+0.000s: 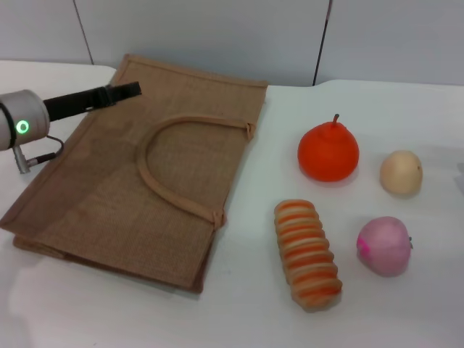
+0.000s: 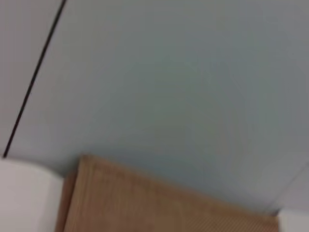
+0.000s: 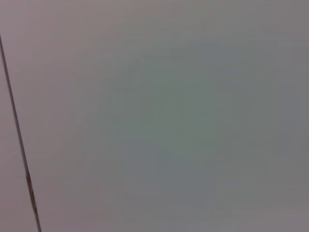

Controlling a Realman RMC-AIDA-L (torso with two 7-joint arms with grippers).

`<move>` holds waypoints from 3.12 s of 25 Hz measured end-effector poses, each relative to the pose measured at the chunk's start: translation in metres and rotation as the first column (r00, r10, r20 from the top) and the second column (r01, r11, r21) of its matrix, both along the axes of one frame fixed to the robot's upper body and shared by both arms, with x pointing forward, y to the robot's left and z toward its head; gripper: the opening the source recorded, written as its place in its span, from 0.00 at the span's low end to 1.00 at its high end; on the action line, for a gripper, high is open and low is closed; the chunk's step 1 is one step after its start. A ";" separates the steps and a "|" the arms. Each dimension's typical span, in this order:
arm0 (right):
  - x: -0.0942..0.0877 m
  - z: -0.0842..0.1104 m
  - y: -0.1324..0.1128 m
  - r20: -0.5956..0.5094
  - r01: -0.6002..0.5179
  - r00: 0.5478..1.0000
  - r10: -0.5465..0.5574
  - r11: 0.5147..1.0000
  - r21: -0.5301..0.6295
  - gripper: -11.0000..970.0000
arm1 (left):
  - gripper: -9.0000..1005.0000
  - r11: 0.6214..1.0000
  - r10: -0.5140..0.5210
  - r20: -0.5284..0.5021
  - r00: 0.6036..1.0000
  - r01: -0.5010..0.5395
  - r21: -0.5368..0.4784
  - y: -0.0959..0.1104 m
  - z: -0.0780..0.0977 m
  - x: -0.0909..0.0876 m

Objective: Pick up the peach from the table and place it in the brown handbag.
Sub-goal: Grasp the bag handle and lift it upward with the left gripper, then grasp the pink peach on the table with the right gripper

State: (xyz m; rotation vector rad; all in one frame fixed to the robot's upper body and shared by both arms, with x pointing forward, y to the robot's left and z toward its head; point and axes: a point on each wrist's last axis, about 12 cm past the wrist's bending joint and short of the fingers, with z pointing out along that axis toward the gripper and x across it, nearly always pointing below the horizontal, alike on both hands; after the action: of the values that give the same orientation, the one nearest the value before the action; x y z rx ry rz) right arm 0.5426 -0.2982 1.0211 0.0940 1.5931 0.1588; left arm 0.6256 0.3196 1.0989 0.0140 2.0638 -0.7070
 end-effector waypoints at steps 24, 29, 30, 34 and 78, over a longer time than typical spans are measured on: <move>0.002 0.002 0.000 0.006 0.000 1.000 0.000 1.000 0.000 0.89 | 0.56 0.863 -0.066 -0.144 0.987 0.129 0.489 -0.063 0.021 0.028; 0.003 0.002 0.001 0.008 -0.002 1.000 0.002 1.000 0.000 0.89 | 0.56 0.839 -0.084 -0.140 0.987 0.146 0.525 -0.069 0.013 0.027; 0.003 0.002 0.001 0.007 -0.002 1.000 0.002 1.000 0.000 0.89 | 0.56 0.832 -0.090 -0.140 0.986 0.152 0.534 -0.070 0.011 0.027; 0.003 0.002 0.001 0.007 -0.002 1.000 0.002 1.000 0.000 0.89 | 0.56 0.797 -0.119 -0.135 0.984 0.176 0.577 -0.078 0.002 0.025; 0.001 0.006 0.016 0.034 -0.164 0.986 0.166 0.985 -0.051 0.88 | 0.13 0.856 -0.056 -0.042 0.998 0.070 0.512 -0.073 -0.006 0.021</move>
State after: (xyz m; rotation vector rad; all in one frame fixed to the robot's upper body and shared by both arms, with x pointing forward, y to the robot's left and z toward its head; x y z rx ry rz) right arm 0.5432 -0.2821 1.0267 -0.0784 1.5651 0.2499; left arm 0.6466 0.2462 1.0930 0.3803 2.2292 -0.1724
